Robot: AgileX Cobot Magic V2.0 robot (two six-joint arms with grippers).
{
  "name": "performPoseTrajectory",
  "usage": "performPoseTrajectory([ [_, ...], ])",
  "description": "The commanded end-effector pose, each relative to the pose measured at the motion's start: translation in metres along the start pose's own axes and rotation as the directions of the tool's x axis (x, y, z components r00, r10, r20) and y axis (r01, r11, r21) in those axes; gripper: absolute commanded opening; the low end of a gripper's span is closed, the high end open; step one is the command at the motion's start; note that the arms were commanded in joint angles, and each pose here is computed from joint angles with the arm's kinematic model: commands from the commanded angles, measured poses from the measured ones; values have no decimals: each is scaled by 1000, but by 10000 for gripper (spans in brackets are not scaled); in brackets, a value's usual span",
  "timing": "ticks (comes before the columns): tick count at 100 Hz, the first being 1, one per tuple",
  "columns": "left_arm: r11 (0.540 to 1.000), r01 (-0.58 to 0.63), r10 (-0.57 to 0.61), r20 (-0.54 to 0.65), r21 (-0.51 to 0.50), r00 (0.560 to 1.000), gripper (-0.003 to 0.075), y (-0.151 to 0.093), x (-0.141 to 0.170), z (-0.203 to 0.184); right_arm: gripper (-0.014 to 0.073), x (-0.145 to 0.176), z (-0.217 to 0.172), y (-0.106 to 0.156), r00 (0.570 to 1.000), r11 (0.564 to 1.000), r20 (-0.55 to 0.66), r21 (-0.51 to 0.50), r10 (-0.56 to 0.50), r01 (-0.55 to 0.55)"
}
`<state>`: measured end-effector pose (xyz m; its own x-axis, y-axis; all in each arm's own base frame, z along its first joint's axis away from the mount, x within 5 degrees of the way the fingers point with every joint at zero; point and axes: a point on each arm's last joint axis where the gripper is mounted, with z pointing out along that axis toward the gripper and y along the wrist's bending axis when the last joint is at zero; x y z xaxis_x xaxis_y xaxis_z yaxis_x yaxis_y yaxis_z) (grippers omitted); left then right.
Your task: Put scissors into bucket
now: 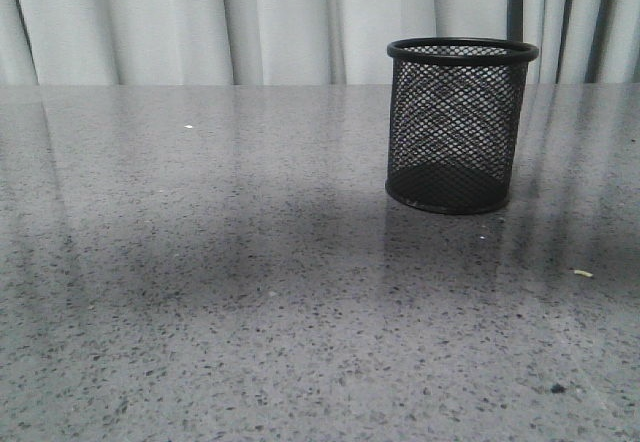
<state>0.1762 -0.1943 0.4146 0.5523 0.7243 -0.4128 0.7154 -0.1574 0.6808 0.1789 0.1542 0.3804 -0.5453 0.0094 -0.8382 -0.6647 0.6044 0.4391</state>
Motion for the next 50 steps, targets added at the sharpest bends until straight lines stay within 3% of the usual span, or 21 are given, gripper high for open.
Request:
performPoseTrajectory([
  [1, 987, 103, -78, 186, -127, 979, 293, 10, -22, -35, -64, -17, -9, 8, 996, 999, 75, -1, -48, 48],
  [10, 975, 149, -103, 261, -164, 960, 414, 9, -29, -52, -64, -26, -12, 10, 995, 998, 71, -7, -65, 66],
  [20, 961, 207, -128, 367, -183, 921, 399, 5, -38, -81, -64, -36, -17, 6, 996, 996, 14, -5, -93, 93],
  [30, 938, 296, -181, 473, -181, 863, 276, -4, -46, -114, -64, -50, -29, 0, 991, 991, -49, 46, -124, 126],
  [43, 889, 427, -278, 546, -165, 790, -11, -18, -47, -154, -64, -65, -60, -8, 973, 964, -177, 195, -147, 181],
  [50, 860, 482, -315, 566, -170, 762, -20, -26, -45, -174, -64, -71, -77, -12, 962, 941, -241, 277, -128, 194],
])
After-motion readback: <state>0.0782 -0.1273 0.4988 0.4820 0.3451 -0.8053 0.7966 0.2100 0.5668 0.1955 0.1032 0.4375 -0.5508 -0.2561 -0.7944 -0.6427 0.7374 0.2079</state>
